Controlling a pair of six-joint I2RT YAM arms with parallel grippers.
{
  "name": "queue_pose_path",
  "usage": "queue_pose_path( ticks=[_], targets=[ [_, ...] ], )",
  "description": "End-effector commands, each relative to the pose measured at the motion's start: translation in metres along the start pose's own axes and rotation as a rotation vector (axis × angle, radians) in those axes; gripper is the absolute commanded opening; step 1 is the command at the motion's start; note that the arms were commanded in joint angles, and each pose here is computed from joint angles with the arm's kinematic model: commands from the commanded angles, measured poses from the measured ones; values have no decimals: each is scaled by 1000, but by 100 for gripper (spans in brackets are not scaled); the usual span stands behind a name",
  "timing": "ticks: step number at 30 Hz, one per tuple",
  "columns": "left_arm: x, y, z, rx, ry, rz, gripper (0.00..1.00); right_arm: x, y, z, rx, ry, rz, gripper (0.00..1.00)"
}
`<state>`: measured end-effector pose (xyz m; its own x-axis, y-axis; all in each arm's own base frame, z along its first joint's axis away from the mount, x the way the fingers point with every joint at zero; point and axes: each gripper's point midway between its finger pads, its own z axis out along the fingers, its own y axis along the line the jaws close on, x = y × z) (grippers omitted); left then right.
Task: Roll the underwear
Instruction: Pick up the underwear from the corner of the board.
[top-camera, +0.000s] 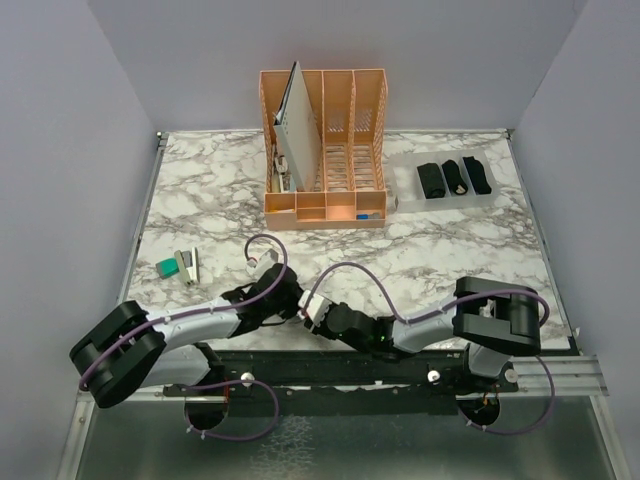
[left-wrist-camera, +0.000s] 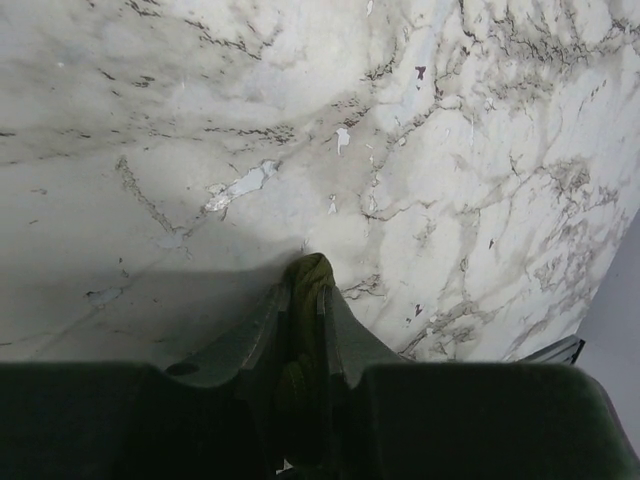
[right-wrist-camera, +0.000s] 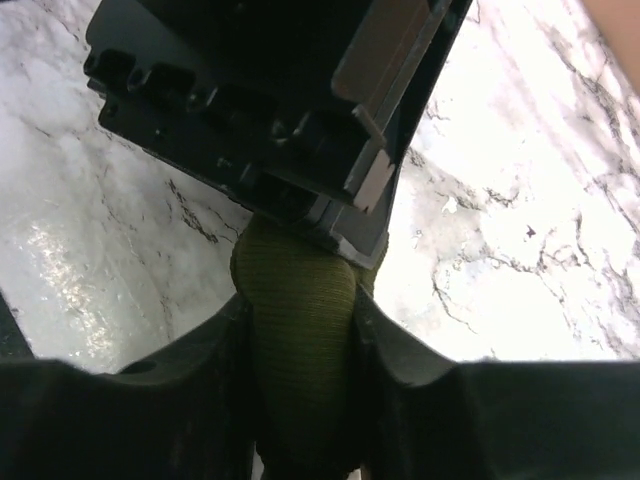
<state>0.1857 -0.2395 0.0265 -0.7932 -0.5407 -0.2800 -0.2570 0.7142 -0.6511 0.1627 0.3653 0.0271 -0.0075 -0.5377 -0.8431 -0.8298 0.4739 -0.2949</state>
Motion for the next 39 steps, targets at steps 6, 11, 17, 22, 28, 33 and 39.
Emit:
queue_pose_path(
  ticks=[6, 11, 17, 22, 28, 33, 39],
  targets=[
    [-14, 7, -17, -42, -61, 20, 68, 37, -21, -17, 111, 134, -27, 0],
    [-38, 10, -38, -61, -172, 0, 97, 28, -35, -24, 101, 125, 151, 0],
    [-56, 7, -63, -10, -258, -6, 99, -5, -88, -43, 153, 66, 403, 0],
    [-61, 12, -75, 8, -292, -10, 99, -27, -165, -71, 296, 20, 496, 0],
    [-62, 8, -79, 38, -295, 15, 99, -18, -267, -100, 542, 80, 603, 0],
    [-61, 2, -77, 34, -275, 67, 99, -3, -331, -94, 698, 177, 631, 0],
    [-55, -5, -73, 37, -229, 100, 99, 26, -392, -68, 834, 327, 602, 0]
  ],
)
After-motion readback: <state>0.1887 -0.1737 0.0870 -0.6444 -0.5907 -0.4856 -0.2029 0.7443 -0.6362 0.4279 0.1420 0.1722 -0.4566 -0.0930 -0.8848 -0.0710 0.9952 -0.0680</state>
